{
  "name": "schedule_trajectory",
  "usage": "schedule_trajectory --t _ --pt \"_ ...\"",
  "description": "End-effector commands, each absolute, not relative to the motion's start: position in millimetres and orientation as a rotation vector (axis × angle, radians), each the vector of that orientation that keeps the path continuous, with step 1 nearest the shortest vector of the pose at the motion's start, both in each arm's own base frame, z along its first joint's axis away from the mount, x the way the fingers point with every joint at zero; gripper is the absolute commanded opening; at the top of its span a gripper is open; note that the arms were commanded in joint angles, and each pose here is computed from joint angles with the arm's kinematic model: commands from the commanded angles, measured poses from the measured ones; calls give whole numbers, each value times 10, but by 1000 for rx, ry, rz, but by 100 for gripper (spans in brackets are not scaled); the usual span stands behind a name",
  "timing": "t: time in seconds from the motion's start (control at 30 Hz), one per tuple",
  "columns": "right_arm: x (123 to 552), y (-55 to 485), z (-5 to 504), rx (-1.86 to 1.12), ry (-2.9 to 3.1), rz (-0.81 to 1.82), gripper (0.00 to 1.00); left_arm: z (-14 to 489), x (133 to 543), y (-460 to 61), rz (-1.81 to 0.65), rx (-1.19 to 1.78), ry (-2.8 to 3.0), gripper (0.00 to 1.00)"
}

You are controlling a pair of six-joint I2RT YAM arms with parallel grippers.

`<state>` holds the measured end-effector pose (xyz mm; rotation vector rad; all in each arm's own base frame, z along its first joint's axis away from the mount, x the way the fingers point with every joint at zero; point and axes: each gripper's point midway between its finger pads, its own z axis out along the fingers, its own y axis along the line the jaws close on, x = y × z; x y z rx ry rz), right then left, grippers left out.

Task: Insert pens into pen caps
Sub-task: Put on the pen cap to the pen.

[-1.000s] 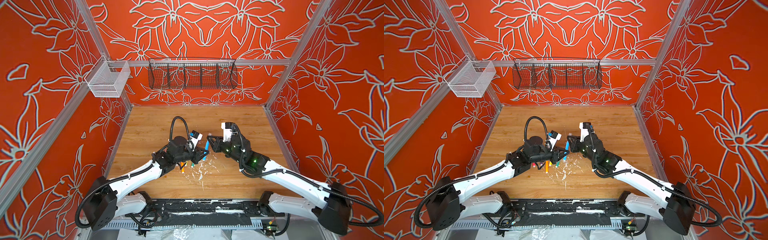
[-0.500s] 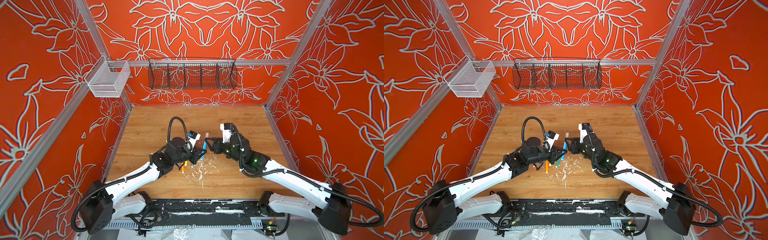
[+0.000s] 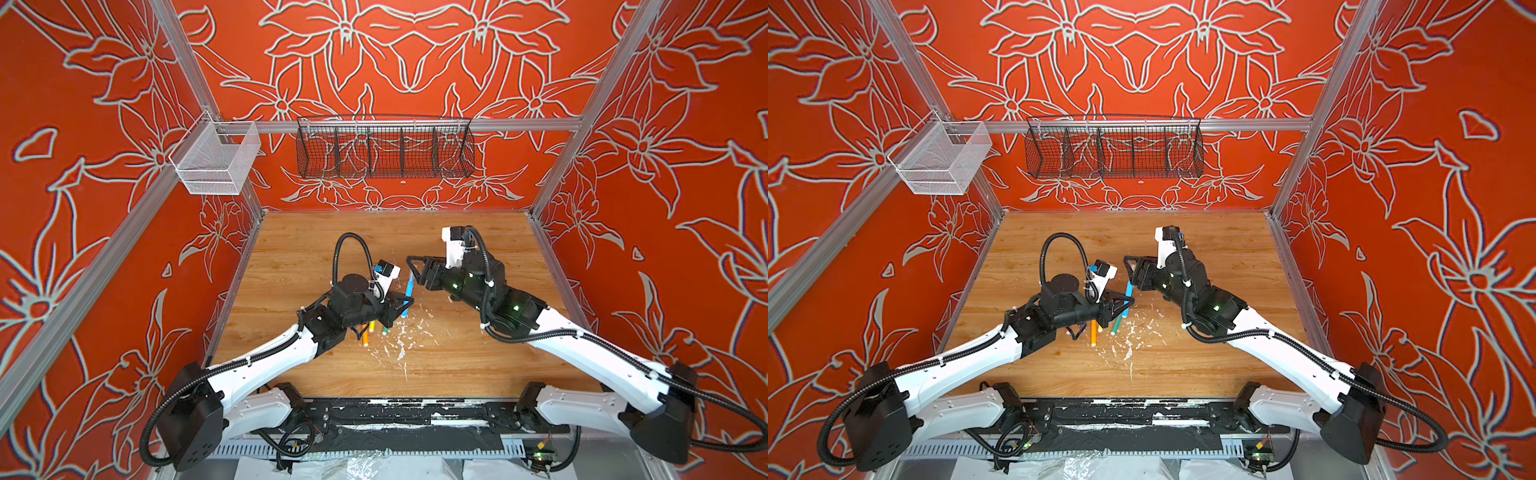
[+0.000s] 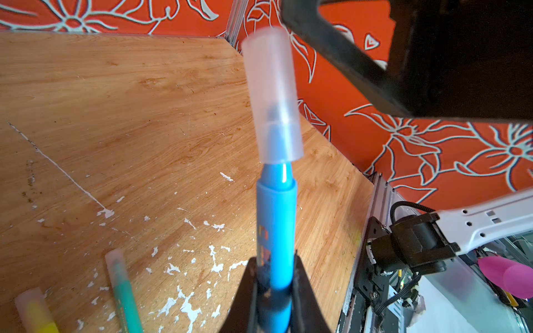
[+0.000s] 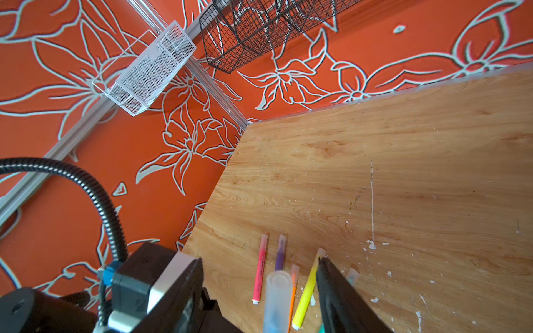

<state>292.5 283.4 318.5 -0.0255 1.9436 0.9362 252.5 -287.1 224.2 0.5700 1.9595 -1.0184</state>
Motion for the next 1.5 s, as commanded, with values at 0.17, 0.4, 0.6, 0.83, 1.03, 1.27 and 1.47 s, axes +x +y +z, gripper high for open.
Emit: schedule_trajectory --t 0.17,0.4,0.6,0.83,1.03,1.27,1.47 --pt "3075 2941 2879 30 2061 874 43 2346 2467 -2858 -1024 591 1902 0" --pt "2999 2946 2859 7 2050 915 24 2320 2499 -2848 -1014 570 1915 0" --pt "2899 2978 2757 -32 2041 939 19 2312 2500 -2897 -1055 553 1940 0" --pt "2809 3048 2620 -100 2011 931 16 2338 2484 -2908 -1087 546 1939 0" --pt "2697 3092 2625 -135 1928 986 16 2363 2469 -2938 -1153 534 1940 0" --pt "2661 3028 2700 -124 1890 969 48 2396 2432 -2936 -1163 553 1919 0" --pt "2700 2779 2904 -71 1892 844 68 2399 2432 -2910 -1143 557 1909 0"
